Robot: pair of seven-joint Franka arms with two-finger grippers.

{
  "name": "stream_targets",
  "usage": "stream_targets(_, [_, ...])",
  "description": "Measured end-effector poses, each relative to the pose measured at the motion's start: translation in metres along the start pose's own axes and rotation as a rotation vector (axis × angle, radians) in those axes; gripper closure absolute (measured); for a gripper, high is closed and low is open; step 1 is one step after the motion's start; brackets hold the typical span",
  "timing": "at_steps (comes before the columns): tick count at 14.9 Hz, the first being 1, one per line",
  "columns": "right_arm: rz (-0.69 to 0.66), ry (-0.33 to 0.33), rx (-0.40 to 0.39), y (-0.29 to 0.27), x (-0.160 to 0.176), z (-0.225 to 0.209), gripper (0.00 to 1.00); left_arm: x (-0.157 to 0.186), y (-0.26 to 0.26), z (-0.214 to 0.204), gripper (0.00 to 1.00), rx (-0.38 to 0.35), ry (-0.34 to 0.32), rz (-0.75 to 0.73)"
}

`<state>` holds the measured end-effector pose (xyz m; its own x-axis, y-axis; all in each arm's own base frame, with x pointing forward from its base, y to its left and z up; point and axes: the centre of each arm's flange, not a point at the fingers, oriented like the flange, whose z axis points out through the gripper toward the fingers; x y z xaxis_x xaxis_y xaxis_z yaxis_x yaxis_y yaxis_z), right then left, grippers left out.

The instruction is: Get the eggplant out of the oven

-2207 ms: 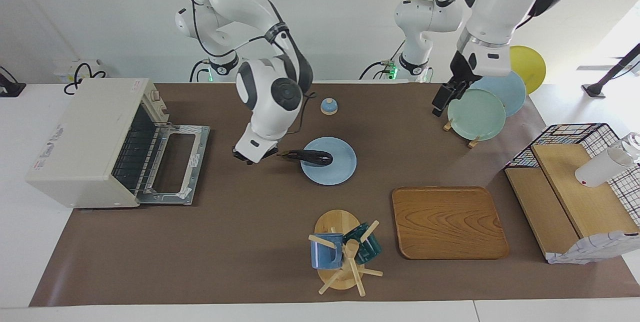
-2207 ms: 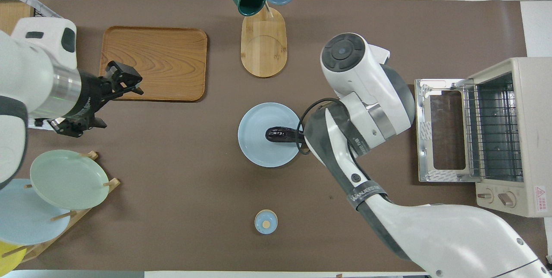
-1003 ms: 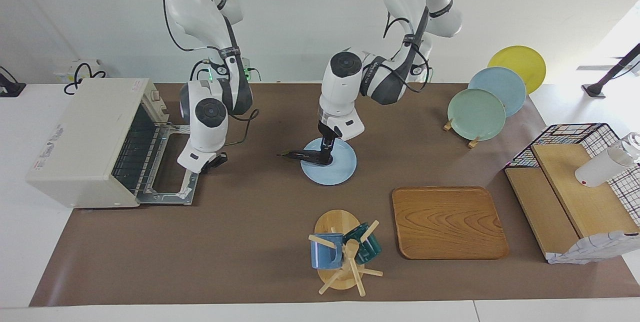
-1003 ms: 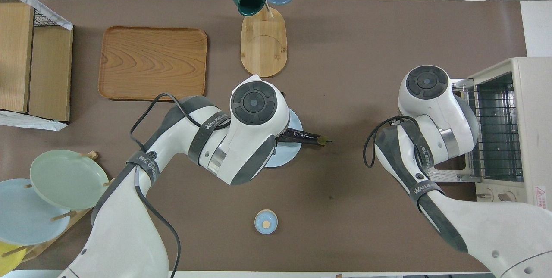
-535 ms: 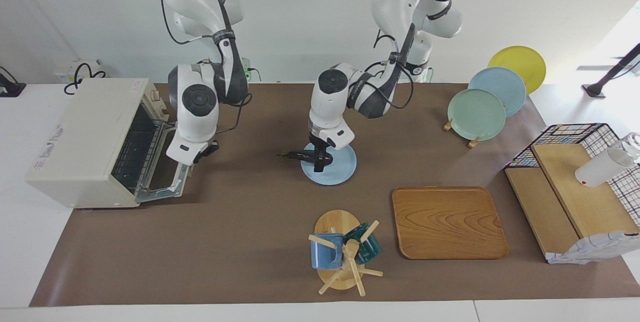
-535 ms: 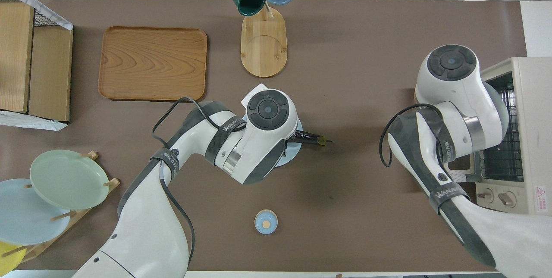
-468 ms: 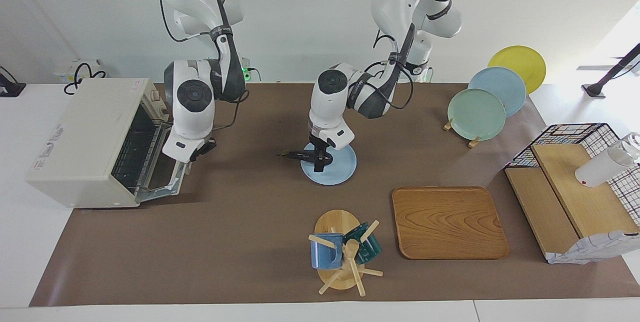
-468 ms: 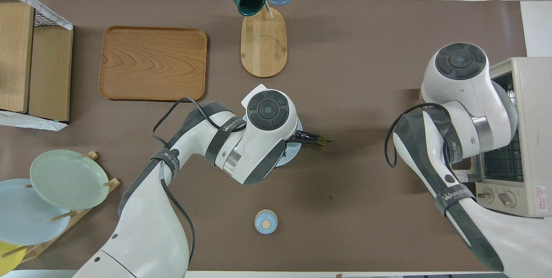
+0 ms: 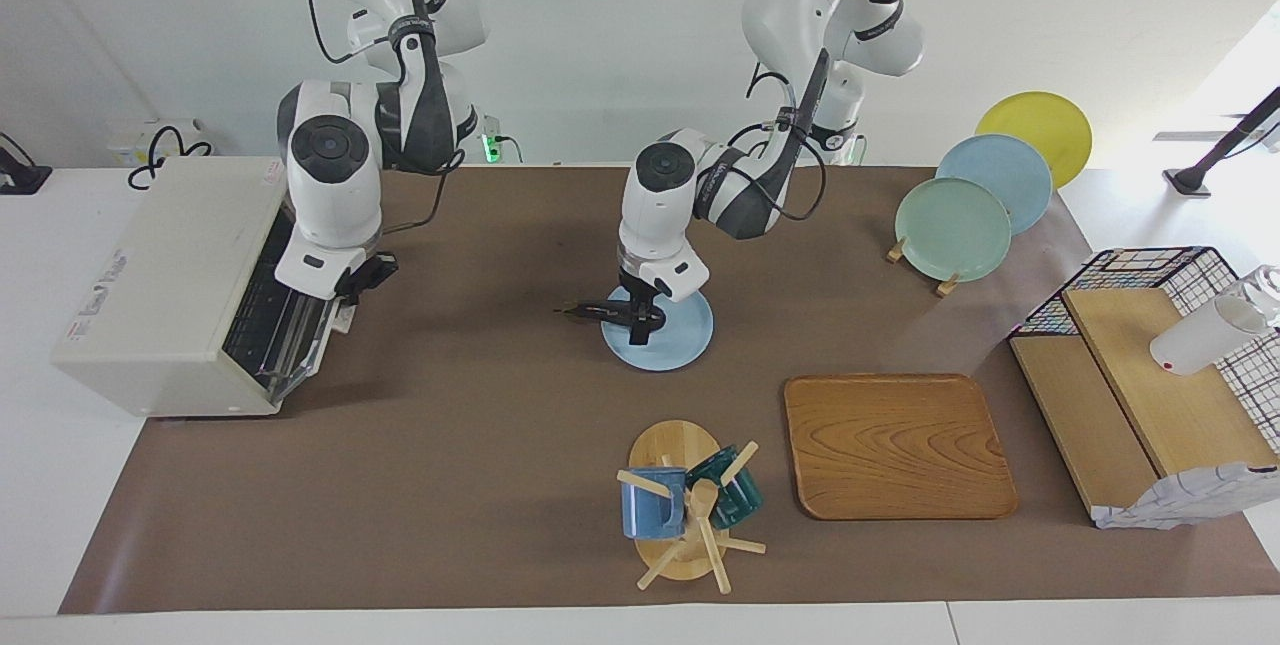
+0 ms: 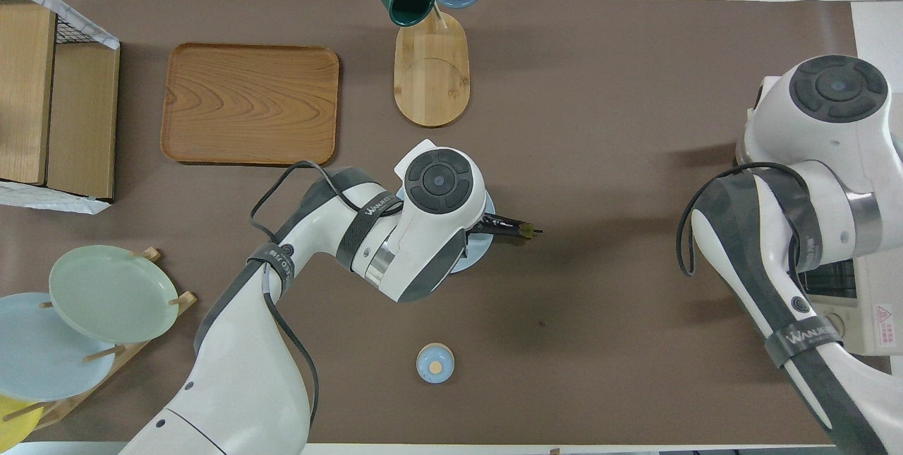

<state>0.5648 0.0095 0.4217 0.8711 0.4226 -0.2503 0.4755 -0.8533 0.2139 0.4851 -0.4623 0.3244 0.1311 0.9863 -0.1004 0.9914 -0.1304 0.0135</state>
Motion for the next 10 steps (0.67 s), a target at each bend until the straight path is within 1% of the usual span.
stream_targets(5, [-0.015,0.017,0.005,0.043,-0.030,-0.013,0.98,0.001,-0.001,0.003,0.00,0.005,0.005,0.000])
stream_targets(8, [-0.001,0.018,0.009,0.061,-0.045,-0.015,0.96,0.001,-0.001,0.003,0.00,0.005,0.005,0.000])
stream_targets(9, [0.003,0.008,0.015,0.062,-0.048,-0.015,0.93,0.001,-0.001,0.003,0.00,0.005,0.005,0.000])
stream_targets(10, [0.006,-0.002,0.021,0.063,-0.052,-0.017,0.85,0.001,-0.001,0.003,0.00,0.004,0.005,0.001])
